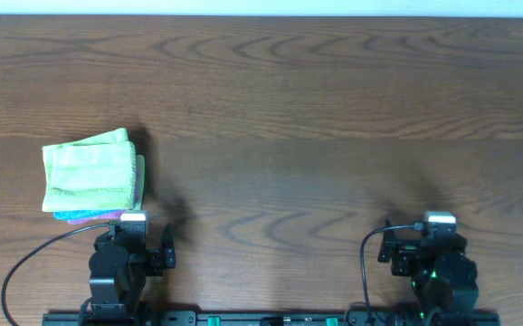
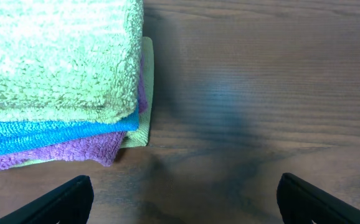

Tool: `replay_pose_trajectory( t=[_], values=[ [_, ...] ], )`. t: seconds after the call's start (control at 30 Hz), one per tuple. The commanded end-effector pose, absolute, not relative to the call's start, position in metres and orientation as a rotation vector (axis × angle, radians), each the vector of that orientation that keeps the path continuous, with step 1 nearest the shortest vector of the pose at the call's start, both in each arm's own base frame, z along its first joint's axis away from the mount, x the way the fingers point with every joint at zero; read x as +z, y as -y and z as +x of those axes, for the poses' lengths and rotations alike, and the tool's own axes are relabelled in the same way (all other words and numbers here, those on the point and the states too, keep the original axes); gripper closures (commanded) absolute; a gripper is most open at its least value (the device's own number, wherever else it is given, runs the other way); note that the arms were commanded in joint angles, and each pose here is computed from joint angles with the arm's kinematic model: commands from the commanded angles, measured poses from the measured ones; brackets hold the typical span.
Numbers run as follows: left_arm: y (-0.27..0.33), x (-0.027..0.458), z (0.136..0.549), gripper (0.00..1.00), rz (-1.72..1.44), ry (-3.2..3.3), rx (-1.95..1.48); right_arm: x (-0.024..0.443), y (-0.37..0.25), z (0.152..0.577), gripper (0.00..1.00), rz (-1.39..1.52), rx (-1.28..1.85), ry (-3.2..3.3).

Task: Fold the cloth

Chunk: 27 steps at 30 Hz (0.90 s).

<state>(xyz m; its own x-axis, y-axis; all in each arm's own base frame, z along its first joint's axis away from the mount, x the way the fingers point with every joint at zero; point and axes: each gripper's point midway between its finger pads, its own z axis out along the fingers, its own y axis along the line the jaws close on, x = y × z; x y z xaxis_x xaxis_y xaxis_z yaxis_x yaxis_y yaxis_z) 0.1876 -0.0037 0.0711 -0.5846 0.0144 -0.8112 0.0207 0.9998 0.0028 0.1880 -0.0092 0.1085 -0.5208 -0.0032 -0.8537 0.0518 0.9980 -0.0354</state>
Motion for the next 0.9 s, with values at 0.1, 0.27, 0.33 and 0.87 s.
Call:
replay_pose_trajectory(
  t=[0.1, 0.27, 0.33, 0.87],
  values=[
    [0.003, 0.062, 0.183, 0.05, 0.031, -2.23, 0.005, 0.08, -0.007, 0.192, 0.01, -0.084, 0.011, -2.155],
    [0.003, 0.062, 0.183, 0.05, 0.031, -2.23, 0.005, 0.076, -0.007, 0.193, 0.01, -0.097, 0.001, -2.158],
    [0.002, 0.062, 0.183, 0.05, 0.031, -2.23, 0.005, 0.075, -0.005, 0.193, 0.01, -0.091, -0.005, -2.16],
    [0.003, 0.062, 0.183, 0.05, 0.031, -2.23, 0.005, 0.076, 0.0, 0.193, 0.01, -0.044, -0.025, -2.161]
  ],
)
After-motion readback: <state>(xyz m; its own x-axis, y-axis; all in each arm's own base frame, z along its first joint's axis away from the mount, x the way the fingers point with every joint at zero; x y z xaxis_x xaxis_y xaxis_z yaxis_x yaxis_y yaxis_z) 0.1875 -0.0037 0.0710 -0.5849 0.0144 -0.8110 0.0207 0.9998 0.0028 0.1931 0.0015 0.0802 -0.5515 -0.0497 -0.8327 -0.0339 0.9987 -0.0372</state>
